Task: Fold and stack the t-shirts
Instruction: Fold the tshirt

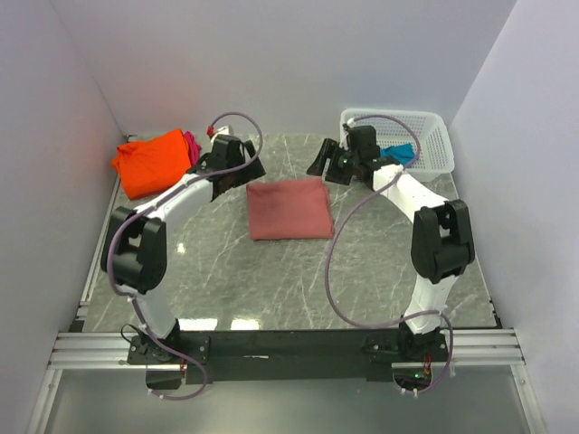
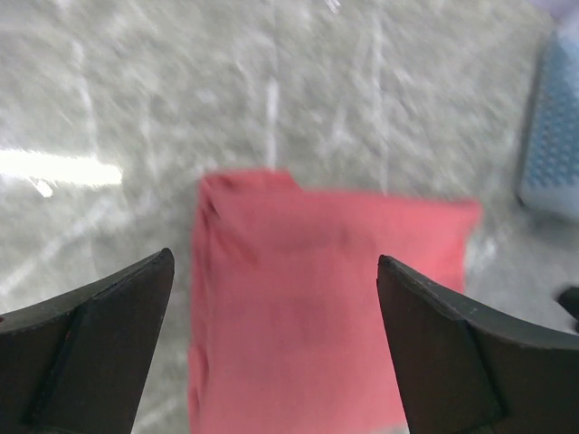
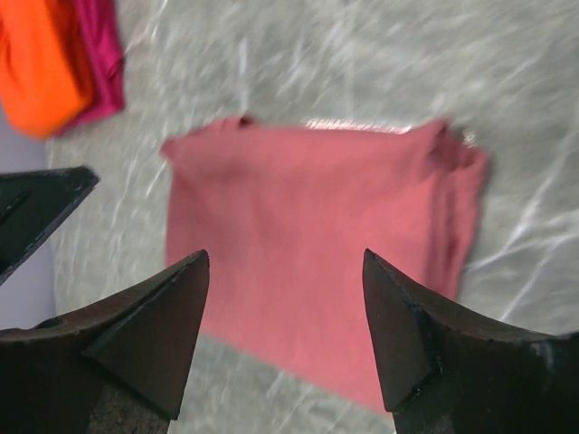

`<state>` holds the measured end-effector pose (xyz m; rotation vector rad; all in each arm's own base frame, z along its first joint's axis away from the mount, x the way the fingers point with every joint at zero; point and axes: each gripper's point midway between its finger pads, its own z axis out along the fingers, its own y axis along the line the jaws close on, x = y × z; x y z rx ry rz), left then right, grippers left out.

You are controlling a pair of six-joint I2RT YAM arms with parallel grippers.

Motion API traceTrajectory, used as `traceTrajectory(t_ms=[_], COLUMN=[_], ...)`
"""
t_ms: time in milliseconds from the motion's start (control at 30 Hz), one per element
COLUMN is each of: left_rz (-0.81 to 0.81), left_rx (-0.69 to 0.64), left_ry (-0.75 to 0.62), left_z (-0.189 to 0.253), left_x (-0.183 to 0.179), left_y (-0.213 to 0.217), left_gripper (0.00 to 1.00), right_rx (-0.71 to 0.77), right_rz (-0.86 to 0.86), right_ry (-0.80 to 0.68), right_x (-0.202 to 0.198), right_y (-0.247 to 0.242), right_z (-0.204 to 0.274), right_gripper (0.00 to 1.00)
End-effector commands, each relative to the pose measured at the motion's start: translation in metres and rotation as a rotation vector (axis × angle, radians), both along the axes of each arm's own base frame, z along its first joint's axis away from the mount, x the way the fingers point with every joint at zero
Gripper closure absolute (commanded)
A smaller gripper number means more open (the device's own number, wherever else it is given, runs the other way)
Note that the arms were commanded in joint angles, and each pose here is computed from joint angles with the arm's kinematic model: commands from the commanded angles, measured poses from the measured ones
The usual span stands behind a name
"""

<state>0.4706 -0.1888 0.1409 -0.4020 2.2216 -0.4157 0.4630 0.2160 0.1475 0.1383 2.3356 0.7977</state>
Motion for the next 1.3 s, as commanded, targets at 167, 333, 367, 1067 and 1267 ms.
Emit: traceTrajectory(t_ms=[167,333,367,1067,1267], left_rz=[-0.234,-0.216,-0.206,-0.026,0.122], left_rx=[-0.159,-0.098,-0.099,-0.023,0.025], left_ry=[-0.001,0.159,0.163,0.084,0.059], left_z=[-0.003,-0.071,-0.076,-0.039,-0.021], left_x=[-0.027,-0.036,-0.038,-0.197,-0.205], left_y=[-0.063,-0.058,-0.056,0.022,0.057], left_gripper=[0.01,0.01,0.01,0.01,0.01], right_rx=[0.072,0.021,0.008,-0.095,-0.124], right_rz=[0.091,0.077,0.077,0.177,0.016], right_ry=[0.034,0.123,0.161,0.105,-0.034], right_x=[-0.02,-0.03,-0.041,-0.197,-0.185], right_y=[0.039,0.035,0.032,0.066,0.033], right_z=[-0.023,-0.066,-0.083,-0.087,-0.034], right_gripper=[0.25,0.25,0.25,0.28,0.27])
